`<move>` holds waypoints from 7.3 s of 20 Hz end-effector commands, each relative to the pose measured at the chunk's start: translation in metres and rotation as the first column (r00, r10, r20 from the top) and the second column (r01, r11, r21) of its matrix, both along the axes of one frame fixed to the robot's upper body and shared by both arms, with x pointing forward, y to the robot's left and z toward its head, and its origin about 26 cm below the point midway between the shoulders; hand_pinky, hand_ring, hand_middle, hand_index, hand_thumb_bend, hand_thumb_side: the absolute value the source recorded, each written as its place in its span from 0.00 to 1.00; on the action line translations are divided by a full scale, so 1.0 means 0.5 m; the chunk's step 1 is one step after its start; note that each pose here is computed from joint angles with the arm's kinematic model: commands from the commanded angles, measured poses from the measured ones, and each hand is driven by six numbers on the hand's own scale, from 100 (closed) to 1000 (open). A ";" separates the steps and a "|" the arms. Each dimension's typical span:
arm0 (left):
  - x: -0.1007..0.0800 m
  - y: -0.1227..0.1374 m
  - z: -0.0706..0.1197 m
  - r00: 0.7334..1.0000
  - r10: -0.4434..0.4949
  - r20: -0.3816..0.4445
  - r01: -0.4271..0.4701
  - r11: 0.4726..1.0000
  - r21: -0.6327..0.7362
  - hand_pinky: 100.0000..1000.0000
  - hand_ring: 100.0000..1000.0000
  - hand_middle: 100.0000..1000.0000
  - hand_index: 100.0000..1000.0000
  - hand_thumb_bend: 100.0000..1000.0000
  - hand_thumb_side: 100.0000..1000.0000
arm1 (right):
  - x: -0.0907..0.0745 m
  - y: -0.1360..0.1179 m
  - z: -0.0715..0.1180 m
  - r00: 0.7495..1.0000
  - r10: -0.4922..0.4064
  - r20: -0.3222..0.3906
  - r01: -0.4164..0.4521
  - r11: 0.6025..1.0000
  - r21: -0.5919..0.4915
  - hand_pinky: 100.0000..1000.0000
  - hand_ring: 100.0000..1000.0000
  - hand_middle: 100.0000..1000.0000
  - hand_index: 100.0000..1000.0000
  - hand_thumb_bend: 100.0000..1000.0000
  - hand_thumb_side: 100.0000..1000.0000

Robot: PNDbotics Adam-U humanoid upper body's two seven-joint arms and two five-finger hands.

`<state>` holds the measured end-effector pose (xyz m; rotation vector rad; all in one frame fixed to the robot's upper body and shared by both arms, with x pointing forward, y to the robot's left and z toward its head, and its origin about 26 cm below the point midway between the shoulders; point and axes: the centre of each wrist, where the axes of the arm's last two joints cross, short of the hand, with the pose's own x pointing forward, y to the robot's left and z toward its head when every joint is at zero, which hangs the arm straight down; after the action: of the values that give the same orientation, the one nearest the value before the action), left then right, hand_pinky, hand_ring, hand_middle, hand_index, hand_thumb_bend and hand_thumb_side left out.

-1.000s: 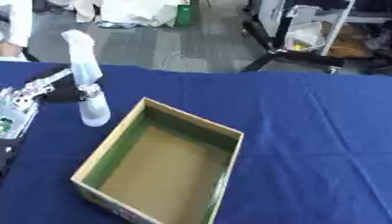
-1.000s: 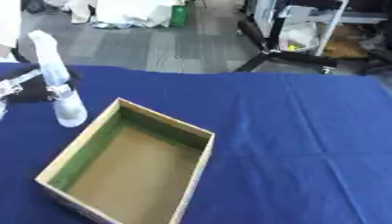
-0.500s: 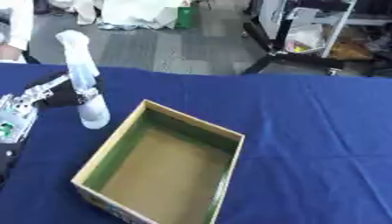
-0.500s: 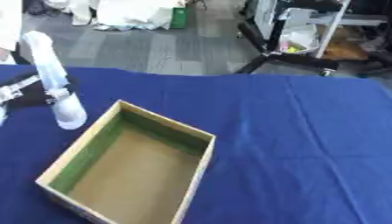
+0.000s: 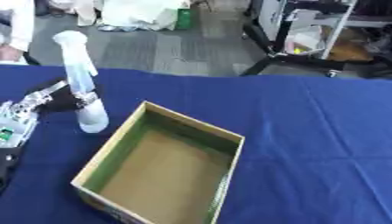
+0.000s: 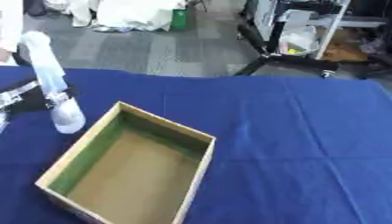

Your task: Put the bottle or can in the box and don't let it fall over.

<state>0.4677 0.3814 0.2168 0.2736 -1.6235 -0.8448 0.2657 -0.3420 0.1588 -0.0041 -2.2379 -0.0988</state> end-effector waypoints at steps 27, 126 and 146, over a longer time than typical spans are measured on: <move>0.003 0.012 -0.011 0.993 -0.100 0.057 0.110 0.973 -0.204 1.00 0.19 0.02 0.05 0.00 0.64 | -0.006 -0.006 0.015 1.000 -0.011 0.026 0.011 1.000 0.003 0.97 1.00 1.00 1.00 0.00 0.46; -0.213 -0.212 0.081 0.645 -0.616 0.452 0.568 0.782 0.255 1.00 1.00 1.00 0.97 0.00 0.63 | -0.016 -0.031 0.020 0.998 -0.056 0.030 0.055 0.998 0.034 0.97 1.00 1.00 1.00 0.00 0.47; -0.339 0.062 0.037 0.905 0.175 0.387 0.062 0.847 -0.527 1.00 1.00 1.00 1.00 0.00 0.63 | -0.026 -0.041 0.009 0.995 -0.082 0.049 0.080 0.996 0.040 0.97 1.00 1.00 1.00 0.00 0.47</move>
<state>0.3038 0.4063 0.2164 0.0797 -2.1373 -0.2476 0.2550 -0.3591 0.1533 -0.0529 -2.2550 -0.2237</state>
